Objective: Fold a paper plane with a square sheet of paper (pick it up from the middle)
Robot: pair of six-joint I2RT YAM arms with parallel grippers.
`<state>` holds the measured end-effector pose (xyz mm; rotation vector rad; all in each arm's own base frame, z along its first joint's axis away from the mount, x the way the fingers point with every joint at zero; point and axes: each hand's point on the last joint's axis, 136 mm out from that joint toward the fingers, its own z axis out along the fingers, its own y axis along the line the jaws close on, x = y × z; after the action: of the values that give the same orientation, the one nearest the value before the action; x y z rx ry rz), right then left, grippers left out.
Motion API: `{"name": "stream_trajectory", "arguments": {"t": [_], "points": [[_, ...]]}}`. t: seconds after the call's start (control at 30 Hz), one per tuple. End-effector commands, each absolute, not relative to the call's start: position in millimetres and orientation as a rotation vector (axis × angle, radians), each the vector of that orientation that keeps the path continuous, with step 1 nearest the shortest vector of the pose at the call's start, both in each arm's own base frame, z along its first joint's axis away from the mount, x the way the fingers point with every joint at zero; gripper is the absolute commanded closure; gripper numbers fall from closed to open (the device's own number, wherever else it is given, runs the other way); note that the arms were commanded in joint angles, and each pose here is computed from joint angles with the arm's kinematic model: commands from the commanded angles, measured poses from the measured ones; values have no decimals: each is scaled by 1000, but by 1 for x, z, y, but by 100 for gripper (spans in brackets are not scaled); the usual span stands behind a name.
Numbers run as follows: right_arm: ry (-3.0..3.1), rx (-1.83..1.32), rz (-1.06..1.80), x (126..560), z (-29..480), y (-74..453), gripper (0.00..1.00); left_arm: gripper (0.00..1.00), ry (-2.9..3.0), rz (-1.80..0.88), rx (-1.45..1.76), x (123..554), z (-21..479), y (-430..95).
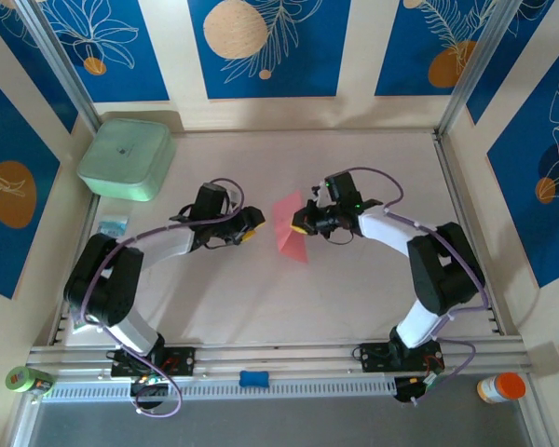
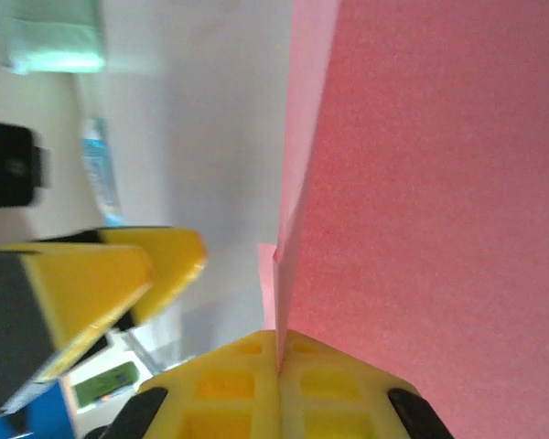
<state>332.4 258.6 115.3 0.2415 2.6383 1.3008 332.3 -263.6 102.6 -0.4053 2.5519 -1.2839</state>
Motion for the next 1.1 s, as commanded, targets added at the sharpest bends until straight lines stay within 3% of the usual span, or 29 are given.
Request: {"name": "stream_trajectory", "arguments": {"t": [0.0, 0.1, 0.13, 0.3, 0.4, 0.63, 0.8, 0.93, 1.07], "points": [[2584, 209, 1478, 326, 145, 264, 100, 36, 2475, -1524, -305, 317, 122, -282], [2544, 199, 1549, 325, 163, 266, 100, 19, 2344, -1691, -275, 315, 142, -296], [2534, 190, 1574, 324, 168, 268, 100, 8, 2304, -1730, -272, 315, 148, -300], [2511, 186, 1626, 322, 180, 269, 100, 4, 2207, -1832, -252, 318, 160, -313], [2508, 187, 1636, 322, 181, 270, 100, 10, 2211, -1833, -241, 318, 157, -318], [2517, 216, 1630, 323, 175, 267, 100, 41, 2231, -1831, -235, 318, 154, -321], [2528, 235, 1615, 324, 168, 264, 100, 57, 2234, -1817, -228, 318, 156, -321], [2549, 252, 1602, 323, 162, 263, 99, 66, 2241, -1802, -220, 318, 157, -321], [2561, 269, 1595, 323, 157, 261, 98, 67, 2245, -1784, -209, 319, 158, -321]]}}
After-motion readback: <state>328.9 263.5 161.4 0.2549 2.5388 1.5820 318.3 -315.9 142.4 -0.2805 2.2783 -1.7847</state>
